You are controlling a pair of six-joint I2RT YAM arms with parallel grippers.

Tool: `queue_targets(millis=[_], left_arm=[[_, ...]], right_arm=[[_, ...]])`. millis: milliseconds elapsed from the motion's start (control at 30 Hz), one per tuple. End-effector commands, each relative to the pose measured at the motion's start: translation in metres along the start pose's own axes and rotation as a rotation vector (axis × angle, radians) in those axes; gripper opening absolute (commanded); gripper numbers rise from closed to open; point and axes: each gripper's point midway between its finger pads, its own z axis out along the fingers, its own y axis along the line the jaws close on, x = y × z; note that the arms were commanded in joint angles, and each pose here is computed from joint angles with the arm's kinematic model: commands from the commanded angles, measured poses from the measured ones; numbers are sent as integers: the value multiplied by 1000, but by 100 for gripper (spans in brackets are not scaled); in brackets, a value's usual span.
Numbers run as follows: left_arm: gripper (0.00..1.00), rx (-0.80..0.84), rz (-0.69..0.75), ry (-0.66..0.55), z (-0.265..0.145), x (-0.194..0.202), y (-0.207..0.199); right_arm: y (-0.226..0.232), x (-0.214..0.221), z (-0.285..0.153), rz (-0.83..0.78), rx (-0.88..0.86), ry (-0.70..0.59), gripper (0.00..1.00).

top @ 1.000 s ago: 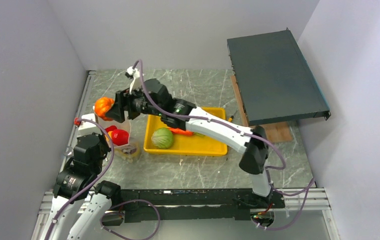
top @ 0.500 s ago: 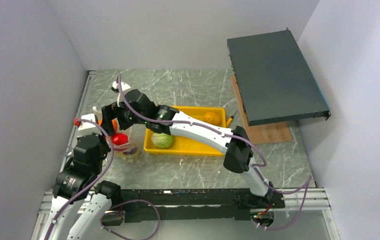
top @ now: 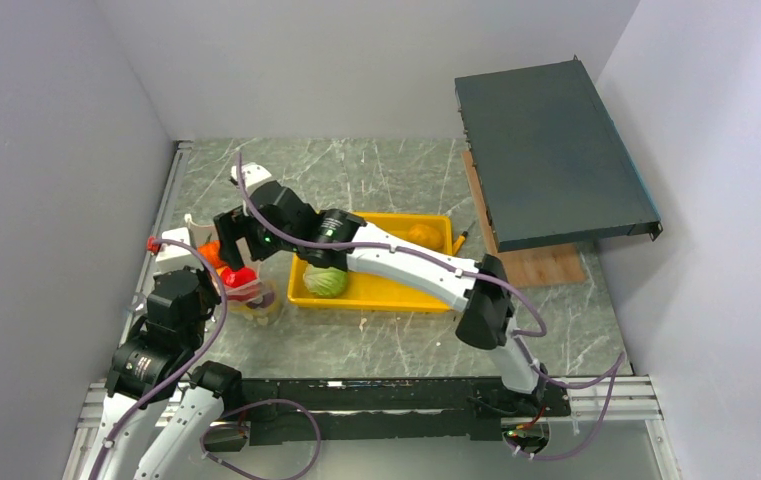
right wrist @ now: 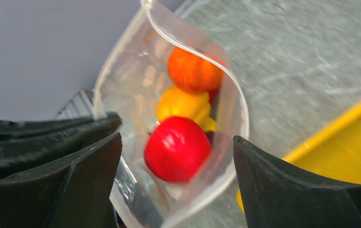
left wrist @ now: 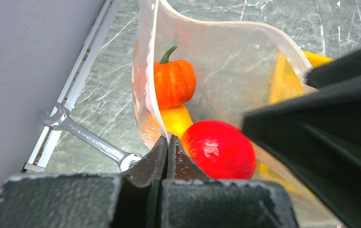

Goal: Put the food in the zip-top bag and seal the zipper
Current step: Place the fake vegetable in the zipper food storage bag, then adjust the zipper food storage bag at the center of the board.

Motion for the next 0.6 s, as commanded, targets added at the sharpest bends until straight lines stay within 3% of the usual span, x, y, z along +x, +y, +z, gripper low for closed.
queue_targets(millis=[0, 133, 300, 367, 500, 567], left_arm=[[0, 6, -17, -34, 0, -9, -2], [0, 12, -10, -29, 1, -8, -4], [0, 7, -11, -23, 2, -8, -4], [0, 0, -14, -27, 2, -9, -3], [0, 51, -51, -15, -12, -26, -10], [0, 83, -74, -27, -23, -43, -14]], right_arm=[[-19, -22, -52, 2, 134, -59, 82], [-30, 5, -54, -31, 197, -25, 74], [-25, 29, -33, -29, 145, 39, 60], [-22, 33, -23, -40, 126, 62, 48], [-9, 16, -20, -84, 89, 54, 1], [-5, -4, -30, -104, 97, 7, 0]])
